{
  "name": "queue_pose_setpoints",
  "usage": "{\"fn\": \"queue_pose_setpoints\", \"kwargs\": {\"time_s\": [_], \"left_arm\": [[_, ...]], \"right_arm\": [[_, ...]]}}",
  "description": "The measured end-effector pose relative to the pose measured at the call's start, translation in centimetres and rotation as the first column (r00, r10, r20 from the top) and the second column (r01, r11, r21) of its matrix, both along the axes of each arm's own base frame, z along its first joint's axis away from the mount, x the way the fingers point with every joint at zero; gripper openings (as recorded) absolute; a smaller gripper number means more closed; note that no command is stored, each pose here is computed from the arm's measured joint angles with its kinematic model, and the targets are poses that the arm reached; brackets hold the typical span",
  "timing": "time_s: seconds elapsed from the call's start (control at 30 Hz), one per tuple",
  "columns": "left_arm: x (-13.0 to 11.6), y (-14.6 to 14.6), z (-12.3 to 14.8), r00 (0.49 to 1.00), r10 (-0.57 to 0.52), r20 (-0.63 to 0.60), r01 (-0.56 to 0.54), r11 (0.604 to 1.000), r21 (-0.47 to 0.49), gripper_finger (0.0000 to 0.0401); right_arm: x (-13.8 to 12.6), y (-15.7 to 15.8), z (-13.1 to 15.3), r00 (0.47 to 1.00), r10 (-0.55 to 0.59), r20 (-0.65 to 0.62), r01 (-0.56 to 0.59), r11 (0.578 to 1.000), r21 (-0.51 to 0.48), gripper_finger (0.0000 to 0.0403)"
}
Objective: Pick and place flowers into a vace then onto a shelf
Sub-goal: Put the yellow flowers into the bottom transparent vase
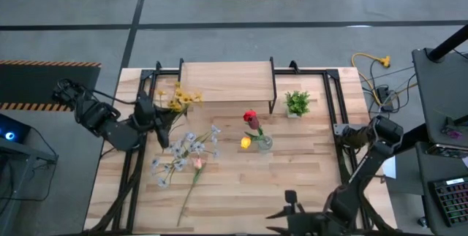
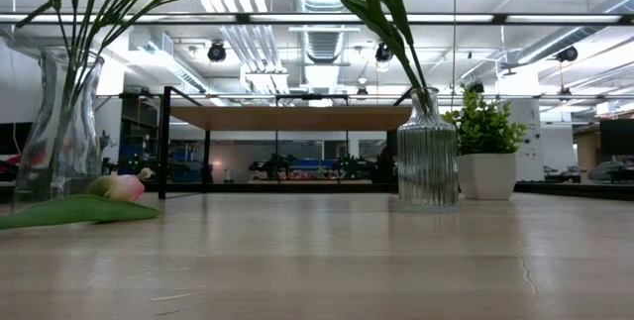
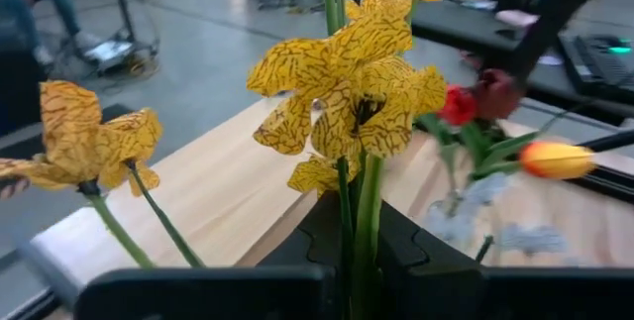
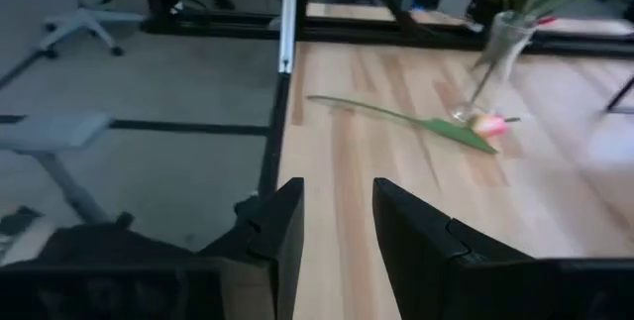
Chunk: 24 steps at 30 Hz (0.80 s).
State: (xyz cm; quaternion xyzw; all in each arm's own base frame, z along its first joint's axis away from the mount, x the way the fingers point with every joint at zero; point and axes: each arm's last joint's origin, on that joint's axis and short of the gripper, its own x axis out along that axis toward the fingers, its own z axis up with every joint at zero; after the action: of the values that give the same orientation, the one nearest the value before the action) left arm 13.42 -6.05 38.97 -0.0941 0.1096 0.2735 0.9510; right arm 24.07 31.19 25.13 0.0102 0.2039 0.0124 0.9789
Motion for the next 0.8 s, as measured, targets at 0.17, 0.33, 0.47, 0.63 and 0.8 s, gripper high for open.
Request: {"fn": "queue_pose_setpoints", "kwargs": {"time_s": [0.17, 0.33, 0.47, 0.63, 0.8], "left_arm": [[0.2, -0.5, 0.7, 0.998, -0.056, 0.023, 0.055, 0.998, 0.044, 0.0001], [0.5, -1.0, 0.8, 0.995, -0.095, 0.038, 0.092, 0.993, 0.071, 0.0001], [0.9, -1.3, 0.6, 0.987, -0.15, 0.05, 0.145, 0.984, 0.102, 0.0001], [1.0, -1.6, 0.5, 0.957, -0.267, 0.109, 0.252, 0.958, 0.137, 0.0001], [0.3, -1.2, -0.7, 0.927, -0.328, 0.18, 0.301, 0.94, 0.162, 0.0001]], "right_arm": [[-1.2, 1.3, -1.4, 0.998, -0.044, 0.046, 0.046, 0.997, -0.061, 0.0112], [-1.2, 1.9, -2.9, 0.998, -0.05, 0.037, 0.053, 0.993, -0.102, 0.0111], [-0.6, 1.7, -3.6, 0.998, -0.062, 0.031, 0.065, 0.99, -0.124, 0.0112], [-0.1, 1.3, -3.7, 0.998, -0.062, 0.027, 0.066, 0.983, -0.169, 0.0111], [0.2, 1.1, -3.8, 0.997, -0.067, 0.026, 0.07, 0.981, -0.179, 0.0111]]}}
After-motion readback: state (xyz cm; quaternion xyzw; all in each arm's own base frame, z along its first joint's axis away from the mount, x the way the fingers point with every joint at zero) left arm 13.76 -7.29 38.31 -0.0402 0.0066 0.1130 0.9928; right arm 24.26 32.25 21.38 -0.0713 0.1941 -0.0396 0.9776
